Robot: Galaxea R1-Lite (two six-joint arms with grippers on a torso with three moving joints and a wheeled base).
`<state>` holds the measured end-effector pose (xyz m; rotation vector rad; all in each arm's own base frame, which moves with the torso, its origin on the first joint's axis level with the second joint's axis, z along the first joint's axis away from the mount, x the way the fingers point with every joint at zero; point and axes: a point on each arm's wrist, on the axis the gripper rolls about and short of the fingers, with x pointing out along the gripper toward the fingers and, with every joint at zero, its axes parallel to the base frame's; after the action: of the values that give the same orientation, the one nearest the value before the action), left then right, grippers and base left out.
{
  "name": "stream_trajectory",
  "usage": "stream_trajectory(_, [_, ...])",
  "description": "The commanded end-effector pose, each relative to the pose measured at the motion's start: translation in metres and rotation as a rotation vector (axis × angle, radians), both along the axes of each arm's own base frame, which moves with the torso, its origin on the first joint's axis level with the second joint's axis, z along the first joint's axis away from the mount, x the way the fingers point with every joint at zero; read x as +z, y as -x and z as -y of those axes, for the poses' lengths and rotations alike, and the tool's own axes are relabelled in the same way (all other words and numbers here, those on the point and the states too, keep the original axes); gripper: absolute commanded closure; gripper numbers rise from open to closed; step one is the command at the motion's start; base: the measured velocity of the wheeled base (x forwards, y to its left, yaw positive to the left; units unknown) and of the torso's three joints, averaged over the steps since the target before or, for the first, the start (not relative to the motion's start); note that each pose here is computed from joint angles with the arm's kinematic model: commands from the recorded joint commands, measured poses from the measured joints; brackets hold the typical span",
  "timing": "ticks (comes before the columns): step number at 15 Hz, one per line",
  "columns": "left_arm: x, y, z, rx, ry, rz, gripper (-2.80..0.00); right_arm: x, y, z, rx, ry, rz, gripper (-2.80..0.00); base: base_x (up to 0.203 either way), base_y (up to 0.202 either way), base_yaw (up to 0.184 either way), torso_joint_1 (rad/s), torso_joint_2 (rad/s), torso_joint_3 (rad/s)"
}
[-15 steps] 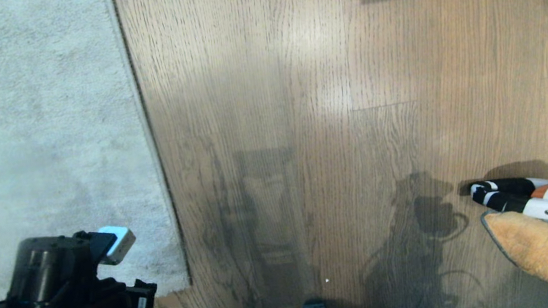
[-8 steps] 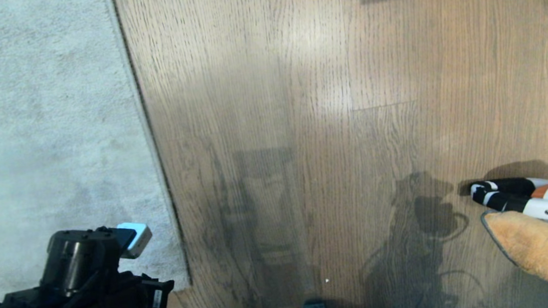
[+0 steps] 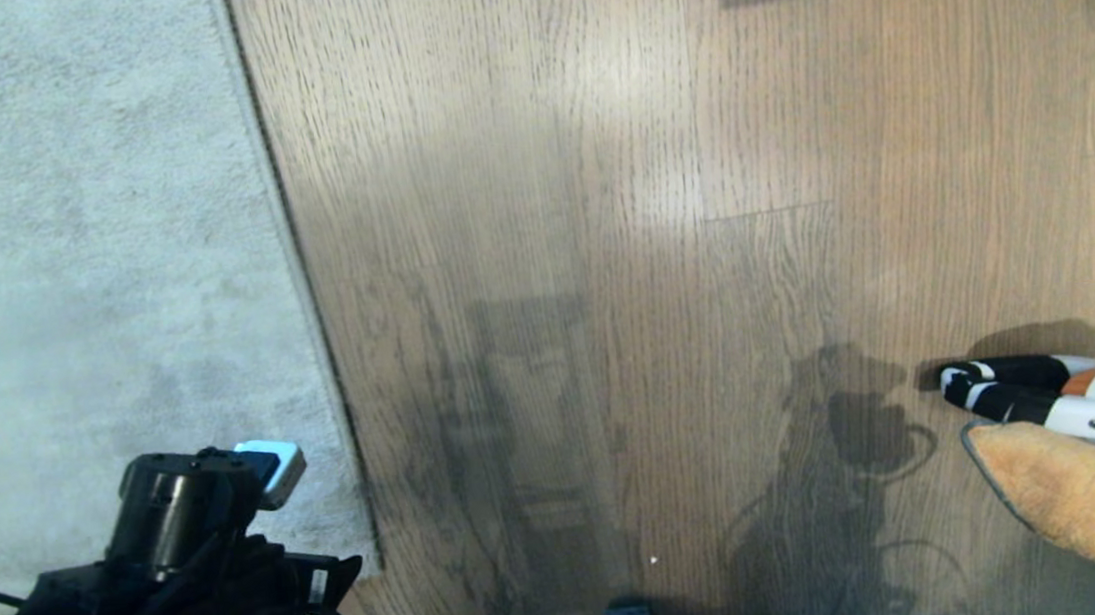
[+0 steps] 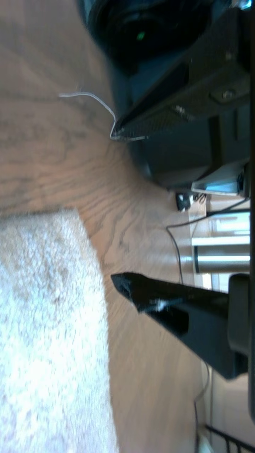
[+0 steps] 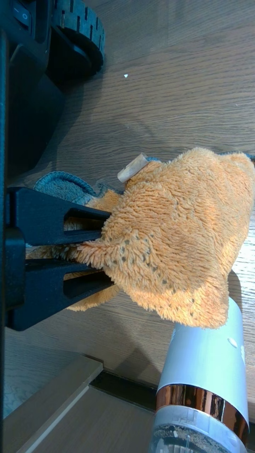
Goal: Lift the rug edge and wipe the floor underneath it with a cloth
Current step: Lift up the carpet
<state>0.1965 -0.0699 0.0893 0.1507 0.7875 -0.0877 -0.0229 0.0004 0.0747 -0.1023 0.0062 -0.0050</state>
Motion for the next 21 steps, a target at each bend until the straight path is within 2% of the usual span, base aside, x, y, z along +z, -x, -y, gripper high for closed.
stream_trajectory(1, [-0.002, -0.003, 0.001, 0.02, -0.031, -0.001, -2.8, 0.0, 0.0, 0.0, 0.001, 0.0, -0.002, 0.0, 0.0, 0.0, 0.0, 0.0, 0.0, 0.0])
stream_trajectory(9, [-0.011, -0.012, 0.003, 0.11, -0.155, -0.003, -2.8, 0.0, 0.0, 0.0, 0.001, 0.0, -0.002, 0.0, 0.0, 0.0, 0.0, 0.0, 0.0, 0.0])
stream_trajectory(13, [-0.02, -0.02, 0.004, 0.164, -0.245, -0.008, -2.8, 0.0, 0.0, 0.0, 0.001, 0.002, -0.002, 0.0, 0.0, 0.0, 0.0, 0.0, 0.0, 0.0])
stream_trajectory(16, [-0.025, -0.029, 0.006, 0.198, -0.286, -0.005, -2.8, 0.0, 0.0, 0.0, 0.001, 0.001, -0.001, 0.0, 0.0, 0.0, 0.0, 0.0, 0.0, 0.0])
stream_trajectory(21, [-0.036, -0.051, 0.014, 0.241, -0.306, 0.052, -2.8, 0.0, 0.0, 0.0, 0.001, 0.0, -0.002, 0.0, 0.0, 0.0, 0.0, 0.0, 0.0, 0.0])
